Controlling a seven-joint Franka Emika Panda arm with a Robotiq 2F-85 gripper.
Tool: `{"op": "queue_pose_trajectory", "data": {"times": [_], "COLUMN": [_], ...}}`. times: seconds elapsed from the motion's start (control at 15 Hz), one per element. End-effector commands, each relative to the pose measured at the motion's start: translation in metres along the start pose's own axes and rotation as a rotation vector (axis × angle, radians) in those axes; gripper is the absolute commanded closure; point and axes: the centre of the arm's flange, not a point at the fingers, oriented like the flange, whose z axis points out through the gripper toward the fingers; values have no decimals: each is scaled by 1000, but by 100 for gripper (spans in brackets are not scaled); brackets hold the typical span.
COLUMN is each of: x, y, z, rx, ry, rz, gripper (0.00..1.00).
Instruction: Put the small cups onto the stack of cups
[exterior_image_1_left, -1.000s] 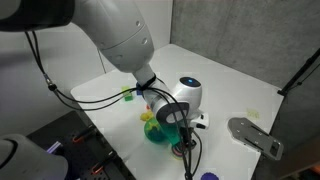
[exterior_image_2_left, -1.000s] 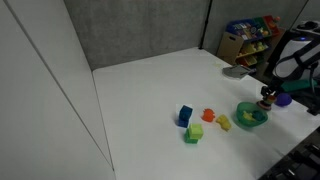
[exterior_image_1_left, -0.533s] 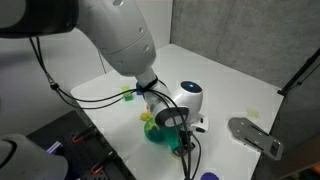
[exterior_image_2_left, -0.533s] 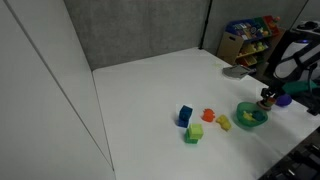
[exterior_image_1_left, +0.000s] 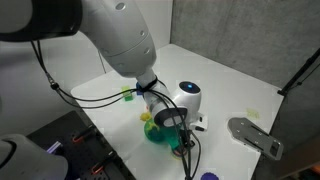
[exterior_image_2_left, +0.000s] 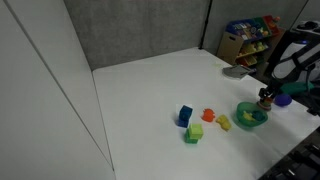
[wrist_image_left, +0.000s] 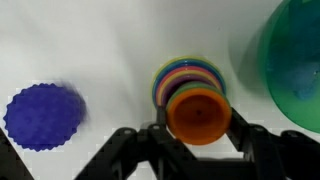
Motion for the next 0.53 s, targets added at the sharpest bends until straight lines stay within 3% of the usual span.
{"op": "queue_pose_trajectory", "data": {"times": [0.0, 0.27, 0.33, 0.4, 0.47], "x": [-1, 1, 1, 1, 1], "y": [5, 9, 10, 10, 11], "z": [2, 1, 0, 0, -1], "rx": [13, 8, 7, 8, 8], "ry": [17, 26, 29, 31, 33], "rz": [-14, -8, -8, -8, -7], "gripper": [66, 66, 52, 27, 14]}}
